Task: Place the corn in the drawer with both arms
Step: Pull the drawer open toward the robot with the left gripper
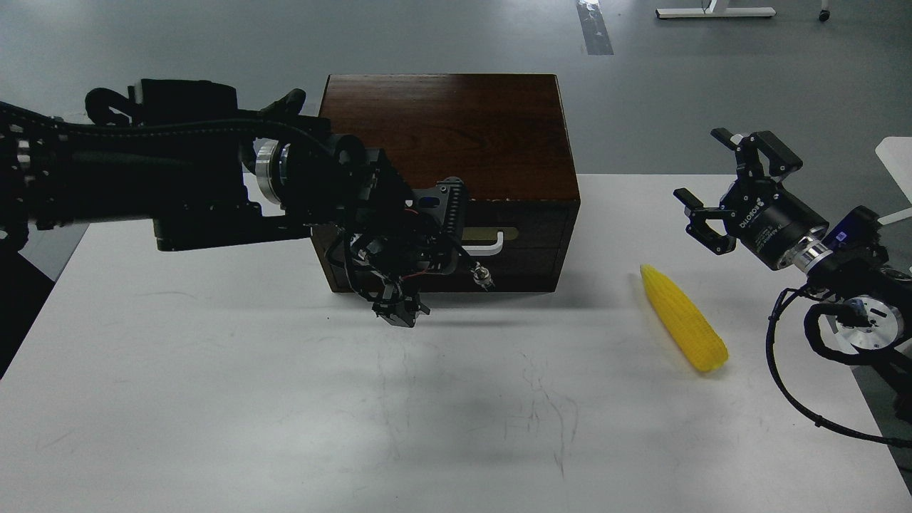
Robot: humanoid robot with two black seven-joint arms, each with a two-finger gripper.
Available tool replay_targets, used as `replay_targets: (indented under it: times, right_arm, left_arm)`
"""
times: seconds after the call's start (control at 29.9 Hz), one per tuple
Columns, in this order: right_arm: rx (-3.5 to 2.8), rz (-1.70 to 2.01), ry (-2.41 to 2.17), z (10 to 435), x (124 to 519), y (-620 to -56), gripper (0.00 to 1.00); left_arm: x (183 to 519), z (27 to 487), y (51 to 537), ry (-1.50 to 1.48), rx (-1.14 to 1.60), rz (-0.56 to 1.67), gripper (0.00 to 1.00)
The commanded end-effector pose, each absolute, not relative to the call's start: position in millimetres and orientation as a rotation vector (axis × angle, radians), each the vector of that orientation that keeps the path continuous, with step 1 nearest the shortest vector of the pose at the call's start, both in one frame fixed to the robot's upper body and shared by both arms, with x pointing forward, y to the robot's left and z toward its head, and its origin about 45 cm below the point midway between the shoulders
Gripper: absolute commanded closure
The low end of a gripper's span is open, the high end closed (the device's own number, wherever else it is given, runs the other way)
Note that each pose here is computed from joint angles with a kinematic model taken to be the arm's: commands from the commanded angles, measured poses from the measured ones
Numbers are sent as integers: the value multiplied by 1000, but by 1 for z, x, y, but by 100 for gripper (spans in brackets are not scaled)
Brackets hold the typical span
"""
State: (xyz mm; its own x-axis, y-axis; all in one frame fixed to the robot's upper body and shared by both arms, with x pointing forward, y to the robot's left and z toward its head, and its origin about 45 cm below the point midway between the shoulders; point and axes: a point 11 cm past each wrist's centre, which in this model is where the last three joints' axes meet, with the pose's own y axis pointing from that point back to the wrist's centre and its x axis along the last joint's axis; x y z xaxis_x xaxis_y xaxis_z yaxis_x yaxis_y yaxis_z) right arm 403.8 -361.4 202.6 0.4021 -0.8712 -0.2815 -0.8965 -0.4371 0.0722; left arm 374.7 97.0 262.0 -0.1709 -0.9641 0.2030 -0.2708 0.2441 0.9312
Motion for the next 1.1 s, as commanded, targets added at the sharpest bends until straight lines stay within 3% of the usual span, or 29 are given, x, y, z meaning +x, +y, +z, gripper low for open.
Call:
replay_targets:
  times: [0.0,0.77,1.07]
  right_arm:
    - [-2554,426,1613,203,404,-361,0]
    - [-2547,425,1618,203,404,-363,0]
    - [-2546,427,1621,203,403,-364,0]
  left_arm:
    - [373,261,96,-1628,1166,-986,3]
    - [348,260,95,-1623,1085,-1030,3]
    - [318,258,86,-1603,974,-1065,3]
